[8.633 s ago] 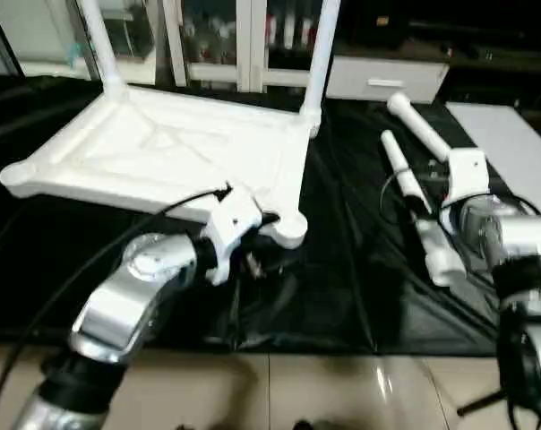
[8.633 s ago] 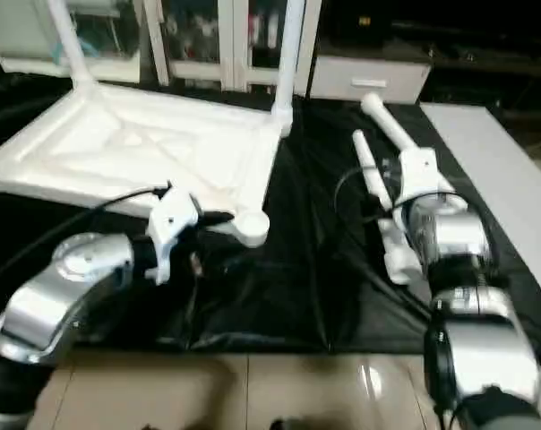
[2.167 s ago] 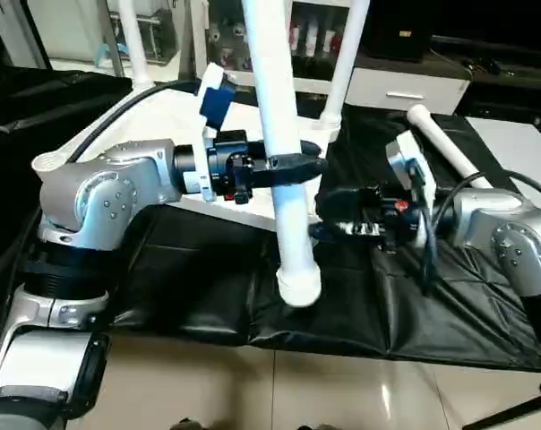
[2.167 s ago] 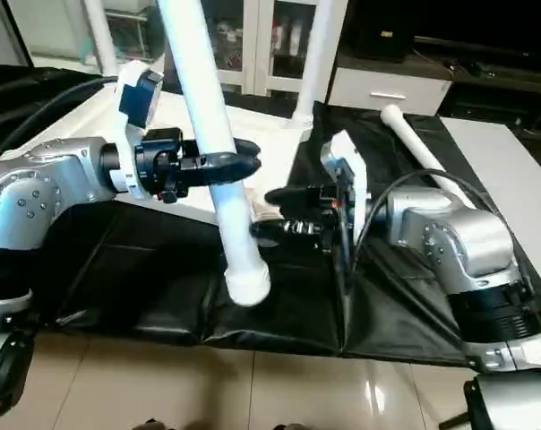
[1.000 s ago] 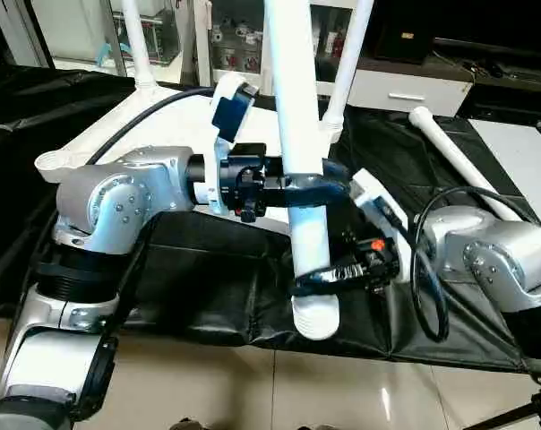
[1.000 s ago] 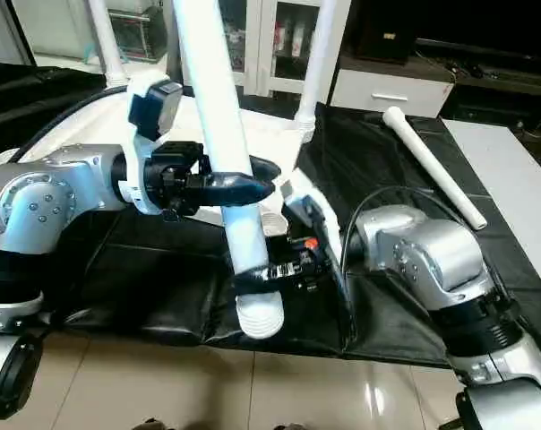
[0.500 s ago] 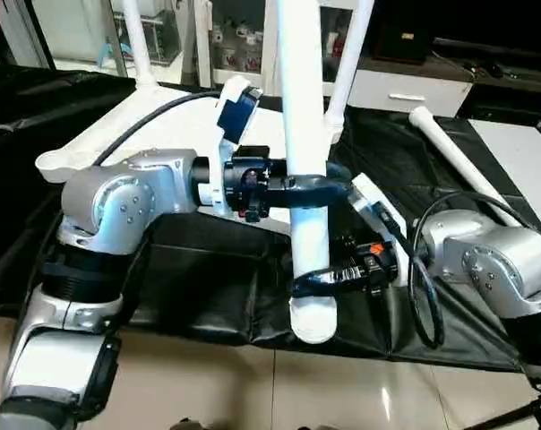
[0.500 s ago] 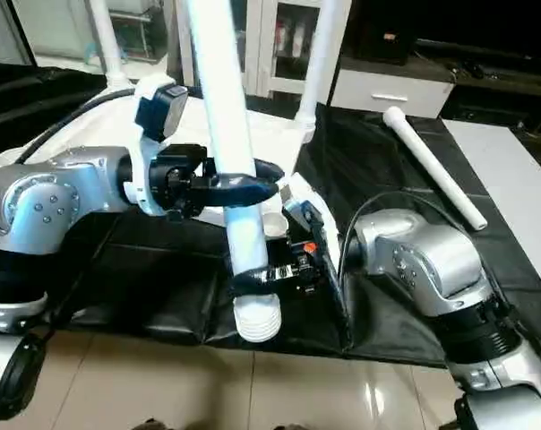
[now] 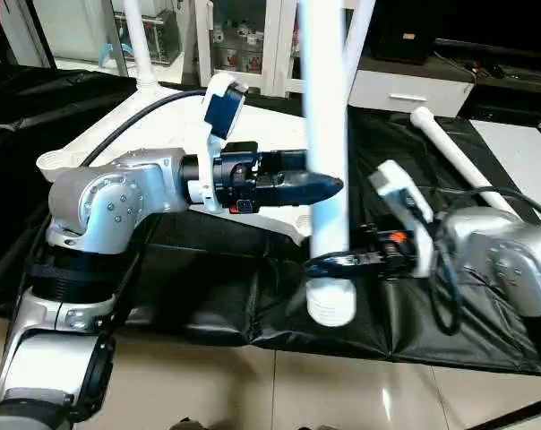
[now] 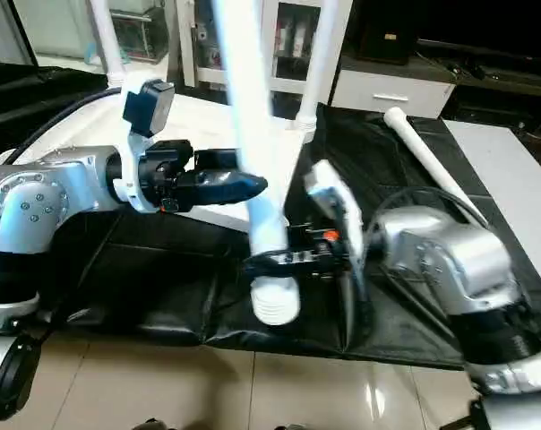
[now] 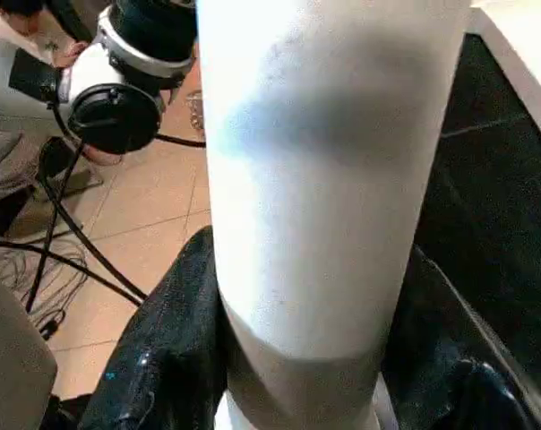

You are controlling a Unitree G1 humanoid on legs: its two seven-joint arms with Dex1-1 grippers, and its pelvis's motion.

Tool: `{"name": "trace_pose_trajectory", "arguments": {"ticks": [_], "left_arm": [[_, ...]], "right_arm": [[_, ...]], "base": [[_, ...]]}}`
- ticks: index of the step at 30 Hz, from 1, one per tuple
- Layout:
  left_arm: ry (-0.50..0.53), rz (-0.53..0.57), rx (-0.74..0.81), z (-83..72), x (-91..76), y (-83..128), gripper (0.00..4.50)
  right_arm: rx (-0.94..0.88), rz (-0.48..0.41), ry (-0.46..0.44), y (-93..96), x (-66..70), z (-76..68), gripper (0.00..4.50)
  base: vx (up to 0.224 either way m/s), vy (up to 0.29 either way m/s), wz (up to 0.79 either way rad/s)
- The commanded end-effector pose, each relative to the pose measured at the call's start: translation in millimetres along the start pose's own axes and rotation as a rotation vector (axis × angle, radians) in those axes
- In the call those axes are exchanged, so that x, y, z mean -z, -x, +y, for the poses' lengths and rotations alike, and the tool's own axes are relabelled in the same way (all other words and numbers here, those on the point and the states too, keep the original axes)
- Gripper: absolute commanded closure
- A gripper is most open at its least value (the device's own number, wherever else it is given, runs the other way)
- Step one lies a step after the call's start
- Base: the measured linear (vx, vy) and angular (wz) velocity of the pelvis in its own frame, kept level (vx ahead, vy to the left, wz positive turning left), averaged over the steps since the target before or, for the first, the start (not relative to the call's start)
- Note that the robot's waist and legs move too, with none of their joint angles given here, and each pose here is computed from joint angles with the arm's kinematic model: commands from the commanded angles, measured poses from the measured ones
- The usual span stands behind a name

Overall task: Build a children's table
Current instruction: Pick table leg

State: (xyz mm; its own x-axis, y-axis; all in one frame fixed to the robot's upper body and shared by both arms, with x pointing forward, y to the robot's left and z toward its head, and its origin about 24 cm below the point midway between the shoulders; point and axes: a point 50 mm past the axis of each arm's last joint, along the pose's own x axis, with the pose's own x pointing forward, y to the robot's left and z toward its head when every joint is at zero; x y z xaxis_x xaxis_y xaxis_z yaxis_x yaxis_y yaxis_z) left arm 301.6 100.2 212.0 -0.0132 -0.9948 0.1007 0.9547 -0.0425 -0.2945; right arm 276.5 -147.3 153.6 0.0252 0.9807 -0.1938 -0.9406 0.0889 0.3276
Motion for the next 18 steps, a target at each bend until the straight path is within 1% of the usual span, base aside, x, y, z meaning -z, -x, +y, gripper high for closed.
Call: {"name": "trace_pose_trajectory", "arguments": {"ticks": [1, 2, 3, 4, 5, 6, 7, 9, 10, 11, 12, 13, 14, 15, 16, 17, 18], "left_arm": [[-0.037, -0.004, -0.026, -0.4, -3.9, 1.3, 0.74], [-0.042, -0.012, -0.053, 2.2, -4.3, 2.2, 0.69], [-0.057, -0.038, -0.108, 6.2, -6.3, 6.0, 0.64], [-0.057, -0.038, -0.108, 6.2, -6.3, 6.0, 0.64], [-0.070, -0.084, -0.183, 10.9, -10.0, 13.4, 0.41], [-0.071, -0.090, -0.192, 11.4, -10.4, 14.3, 0.34], [-0.076, -0.134, -0.242, 12.3, -13.7, 22.8, 0.32], [-0.116, -0.146, -0.386, 14.5, -12.0, 42.0, 0.32], [-0.116, -0.146, -0.386, 14.5, -12.0, 42.0, 0.32], [-0.149, -0.113, -0.489, 17.7, -7.5, 50.3, 0.32], [-0.214, -0.042, -0.630, 23.5, 0.2, 57.5, 0.32], [-0.254, -0.006, -0.714, 27.3, 4.4, 60.8, 0.32], [-0.332, 0.055, -0.849, 32.8, 10.9, 66.0, 0.32], [-0.411, 0.075, -0.943, 35.9, 14.3, 67.1, 0.32], [-0.470, 0.078, -1.000, 37.3, 15.9, 66.7, 0.32], [-0.463, 0.037, -1.082, 39.4, 23.3, 64.7, 0.32], [-0.431, 0.010, -1.122, 40.5, 28.4, 63.7, 0.32]], "right_arm": [[0.072, -0.038, 0.019, 13.5, -7.0, -2.5, 2.64], [0.102, -0.040, 0.024, 15.0, -6.6, -5.1, 2.64], [0.190, -0.050, 0.029, 17.7, -5.5, -13.2, 2.64], [0.190, -0.050, 0.029, 17.7, -5.5, -13.2, 2.64], [0.331, -0.067, 0.033, 21.9, -3.4, -25.5, 2.64], [0.348, -0.069, 0.033, 22.5, -3.1, -26.9, 2.64], [0.456, -0.093, 0.015, 26.4, -1.0, -35.4, 2.64], [0.629, -0.161, -0.061, 33.0, 3.0, -46.6, 2.64], [0.629, -0.161, -0.061, 33.0, 3.0, -46.6, 2.64], [0.667, -0.187, -0.093, 34.1, 5.0, -48.1, 2.64], [0.712, -0.204, -0.123, 34.4, 7.4, -49.3, 2.64], [0.733, -0.212, -0.138, 34.3, 8.8, -49.9, 2.64], [0.770, -0.225, -0.163, 34.2, 11.2, -50.9, 2.64], [0.816, -0.237, -0.169, 34.6, 12.7, -52.6, 2.64], [0.852, -0.245, -0.168, 35.1, 13.5, -54.0, 2.64], [0.902, -0.254, -0.099, 33.1, 13.1, -54.0, 2.64], [0.923, -0.258, -0.049, 31.2, 12.3, -53.0, 2.64]], "base": [[0.000, 0.000, 0.00], [0.000, 0.000, 0.00], [0.000, 0.000, 0.00], [0.000, 0.000, 0.00], [0.000, 0.000, 0.00], [0.000, 0.000, 0.00], [0.000, 0.000, 0.00], [0.000, 0.000, 0.00], [0.000, 0.000, 0.00], [0.000, 0.000, 0.00], [0.000, 0.000, 0.00], [0.000, 0.000, 0.00], [0.000, 0.000, 0.00], [0.000, 0.000, 0.00], [0.000, 0.000, 0.00], [0.000, 0.000, 0.00], [0.000, 0.000, 0.00]]}}
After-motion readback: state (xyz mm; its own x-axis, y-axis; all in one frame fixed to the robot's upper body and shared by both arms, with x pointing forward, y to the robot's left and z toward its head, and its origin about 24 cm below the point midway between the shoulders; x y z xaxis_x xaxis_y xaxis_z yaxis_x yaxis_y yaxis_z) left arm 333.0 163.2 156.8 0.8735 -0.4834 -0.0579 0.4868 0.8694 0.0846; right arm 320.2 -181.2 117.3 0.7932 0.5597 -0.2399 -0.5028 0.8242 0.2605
